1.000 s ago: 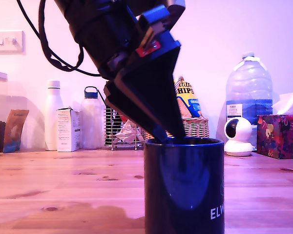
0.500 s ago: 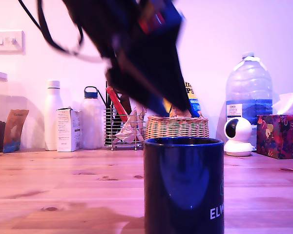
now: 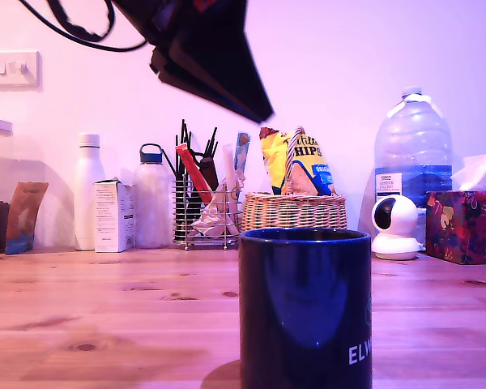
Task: Pick up the coffee capsules from the table one by one and drop them inside the nearest coffee cup
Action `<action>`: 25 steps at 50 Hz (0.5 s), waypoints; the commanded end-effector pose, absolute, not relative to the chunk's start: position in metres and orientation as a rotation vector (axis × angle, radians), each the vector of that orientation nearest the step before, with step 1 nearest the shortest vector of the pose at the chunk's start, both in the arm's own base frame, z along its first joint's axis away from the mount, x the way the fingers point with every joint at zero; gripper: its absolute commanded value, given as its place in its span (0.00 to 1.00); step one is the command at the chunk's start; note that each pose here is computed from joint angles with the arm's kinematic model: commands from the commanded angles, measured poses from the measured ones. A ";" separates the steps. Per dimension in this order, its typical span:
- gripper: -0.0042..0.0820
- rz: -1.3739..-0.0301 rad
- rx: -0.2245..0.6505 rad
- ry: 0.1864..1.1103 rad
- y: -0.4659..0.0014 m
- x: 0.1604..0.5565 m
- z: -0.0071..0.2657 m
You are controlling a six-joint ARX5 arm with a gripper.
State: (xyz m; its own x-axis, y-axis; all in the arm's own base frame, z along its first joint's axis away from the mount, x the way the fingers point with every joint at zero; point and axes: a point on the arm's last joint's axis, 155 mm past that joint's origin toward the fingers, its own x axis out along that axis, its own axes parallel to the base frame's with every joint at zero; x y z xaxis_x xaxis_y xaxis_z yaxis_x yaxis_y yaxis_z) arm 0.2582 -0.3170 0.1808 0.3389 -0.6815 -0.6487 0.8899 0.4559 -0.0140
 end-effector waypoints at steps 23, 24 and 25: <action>0.03 -0.710 0.125 0.632 -0.207 0.311 0.124; 0.03 -0.695 0.117 0.630 -0.201 0.312 0.123; 0.03 -0.680 0.112 0.625 -0.195 0.313 0.121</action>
